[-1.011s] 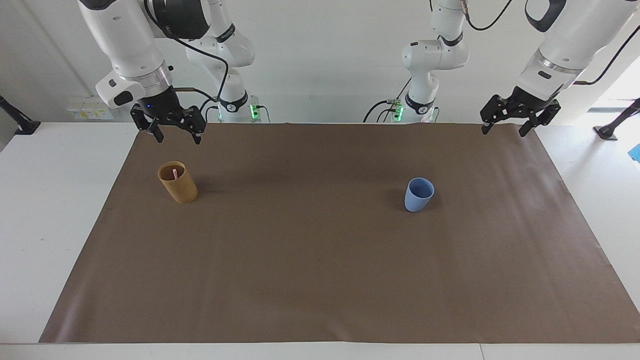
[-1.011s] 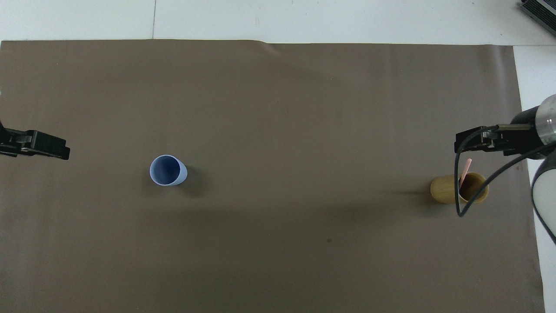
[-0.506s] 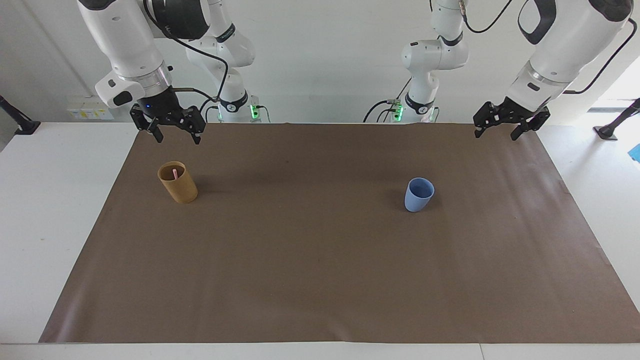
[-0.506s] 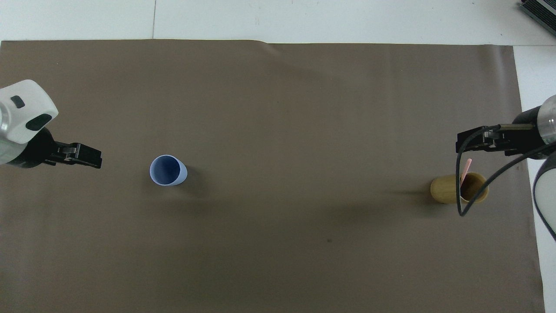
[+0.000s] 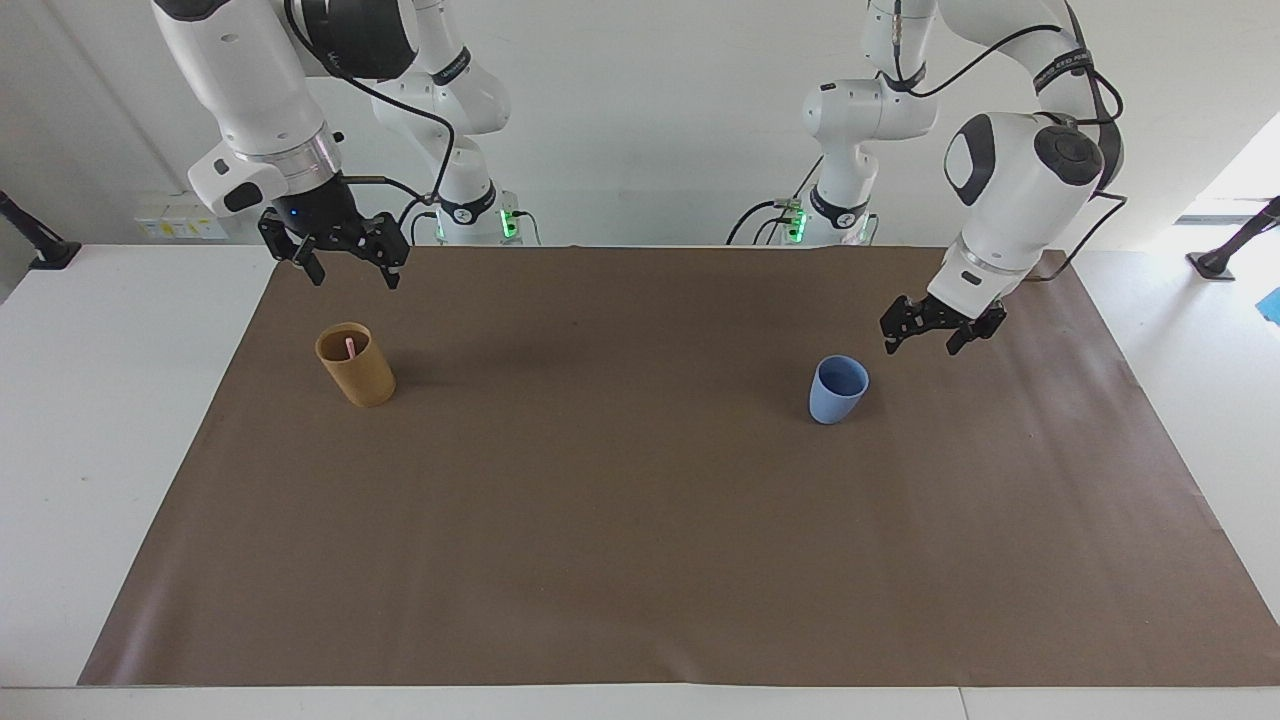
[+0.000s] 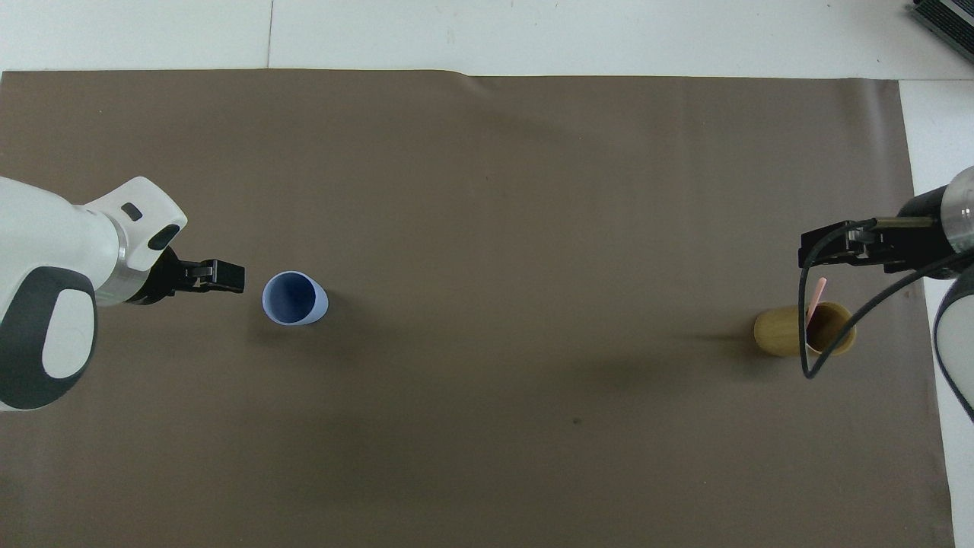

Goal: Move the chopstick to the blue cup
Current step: 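Reach the left gripper toward the blue cup, then grasp the blue cup rim with the left gripper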

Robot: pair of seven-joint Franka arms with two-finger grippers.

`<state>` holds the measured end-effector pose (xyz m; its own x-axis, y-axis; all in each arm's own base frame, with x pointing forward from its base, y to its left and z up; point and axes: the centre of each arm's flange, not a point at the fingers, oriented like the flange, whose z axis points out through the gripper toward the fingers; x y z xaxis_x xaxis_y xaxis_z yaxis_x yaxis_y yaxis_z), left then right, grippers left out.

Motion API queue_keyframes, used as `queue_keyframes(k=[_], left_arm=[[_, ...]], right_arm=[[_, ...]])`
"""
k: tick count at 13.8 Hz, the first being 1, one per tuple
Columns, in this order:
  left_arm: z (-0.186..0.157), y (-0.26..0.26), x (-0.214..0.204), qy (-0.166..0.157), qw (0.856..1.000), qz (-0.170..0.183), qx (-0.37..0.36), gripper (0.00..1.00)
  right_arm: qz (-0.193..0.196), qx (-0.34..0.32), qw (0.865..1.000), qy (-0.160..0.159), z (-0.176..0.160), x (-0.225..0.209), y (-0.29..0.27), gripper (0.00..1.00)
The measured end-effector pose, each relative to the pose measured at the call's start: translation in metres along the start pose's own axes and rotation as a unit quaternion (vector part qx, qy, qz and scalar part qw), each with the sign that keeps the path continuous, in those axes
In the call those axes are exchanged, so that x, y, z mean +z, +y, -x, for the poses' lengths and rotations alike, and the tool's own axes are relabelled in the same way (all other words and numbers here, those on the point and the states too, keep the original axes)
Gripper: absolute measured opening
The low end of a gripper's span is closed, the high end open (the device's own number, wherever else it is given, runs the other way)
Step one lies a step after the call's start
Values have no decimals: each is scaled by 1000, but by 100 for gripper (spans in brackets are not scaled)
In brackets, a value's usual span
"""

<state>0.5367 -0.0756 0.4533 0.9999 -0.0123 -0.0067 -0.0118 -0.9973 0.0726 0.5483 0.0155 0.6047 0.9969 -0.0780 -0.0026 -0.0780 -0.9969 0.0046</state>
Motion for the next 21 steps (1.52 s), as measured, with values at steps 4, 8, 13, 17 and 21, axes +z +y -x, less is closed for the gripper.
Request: queue_keyframes(k=[4,8,13,17,21], left_arm=[[-6,16,46,-6,1000,1,-23,100],[-1,26,77,-14,1000,-1,-25,100],[11,28,99,-30,999,-5,-24,92],[9,36,96,-18,1000,-3,-21,44],[-9,48,81,12,999,-43,31,5]], right_arm=[[0,1,1000,0,0,0,1,100],[0,1,1000,0,0,0,1,100],[0,1,1000,0,0,0,1,100],[0,1,1000,-1,0,1,1,100],[0,1,1000,-1,0,1,1,100]])
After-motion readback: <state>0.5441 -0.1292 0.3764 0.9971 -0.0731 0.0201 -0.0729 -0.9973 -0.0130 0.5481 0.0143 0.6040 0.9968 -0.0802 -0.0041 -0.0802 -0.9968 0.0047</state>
